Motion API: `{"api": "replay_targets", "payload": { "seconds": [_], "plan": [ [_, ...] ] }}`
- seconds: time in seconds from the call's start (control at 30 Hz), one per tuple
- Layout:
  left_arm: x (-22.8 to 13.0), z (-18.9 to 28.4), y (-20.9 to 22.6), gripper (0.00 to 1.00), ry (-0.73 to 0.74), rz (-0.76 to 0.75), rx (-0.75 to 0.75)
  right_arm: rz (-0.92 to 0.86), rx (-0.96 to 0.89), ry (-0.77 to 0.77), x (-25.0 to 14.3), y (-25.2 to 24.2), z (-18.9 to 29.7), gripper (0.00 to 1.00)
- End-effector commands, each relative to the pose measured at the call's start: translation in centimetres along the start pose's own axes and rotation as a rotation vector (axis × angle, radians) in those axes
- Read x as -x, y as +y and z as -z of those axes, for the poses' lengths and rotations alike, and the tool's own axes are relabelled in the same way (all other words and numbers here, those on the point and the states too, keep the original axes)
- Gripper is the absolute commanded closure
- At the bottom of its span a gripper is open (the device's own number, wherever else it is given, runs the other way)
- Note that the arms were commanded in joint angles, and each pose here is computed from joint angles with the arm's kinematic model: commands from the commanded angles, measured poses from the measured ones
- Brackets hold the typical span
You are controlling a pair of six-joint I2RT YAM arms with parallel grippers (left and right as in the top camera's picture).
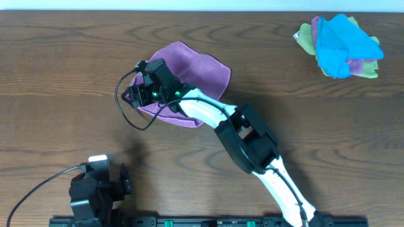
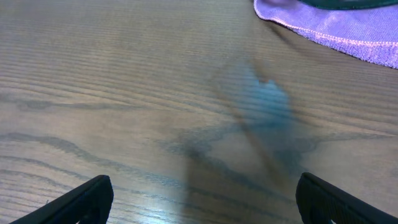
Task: Fold the cloth
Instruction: 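Drag the purple cloth leftward with the right gripper, spreading it, then pull the cloth corner down and right to flatten the purple cloth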
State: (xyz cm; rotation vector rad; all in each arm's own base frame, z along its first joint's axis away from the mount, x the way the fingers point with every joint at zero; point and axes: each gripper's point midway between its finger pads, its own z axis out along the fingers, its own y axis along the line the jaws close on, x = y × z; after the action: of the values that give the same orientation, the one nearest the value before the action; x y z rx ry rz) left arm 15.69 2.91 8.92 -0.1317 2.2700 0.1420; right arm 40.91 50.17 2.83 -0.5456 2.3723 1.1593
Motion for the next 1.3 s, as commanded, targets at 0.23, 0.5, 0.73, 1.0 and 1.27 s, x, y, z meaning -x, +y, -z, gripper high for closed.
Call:
{"api": "replay_targets", "payload": {
  "seconds": [0.23,0.5,0.73,1.0,1.27],
  "plan": [
    [-1.7,-0.8,0.2,0.05,0.053,-0.027,0.016,-0.039,-0.035,-0.02,4.9,1.2,6.9,0.01],
    [-1.7,-0.8,0.2,0.05,0.053,-0.027,0.016,-0.086,-0.09,-0.021,7.3,2.4,13.5,0.01],
    [-1.7,-0.8,0.2,0.05,0.053,-0.027,0.016,-0.2,-0.261,0.13,3.3,0.4,17.1,0.01],
    [-1.7,-0.8,0.2,0.05,0.053,-0.027,0.016,-0.009,-0.437,0.479,-4.2,-2.6,21.6,0.01],
    [-1.7,-0.8,0.2,0.05,0.053,-0.027,0.016,0.119,-0.467,0.578,-5.8,-3.6,22.3,0.13]
  ]
}}
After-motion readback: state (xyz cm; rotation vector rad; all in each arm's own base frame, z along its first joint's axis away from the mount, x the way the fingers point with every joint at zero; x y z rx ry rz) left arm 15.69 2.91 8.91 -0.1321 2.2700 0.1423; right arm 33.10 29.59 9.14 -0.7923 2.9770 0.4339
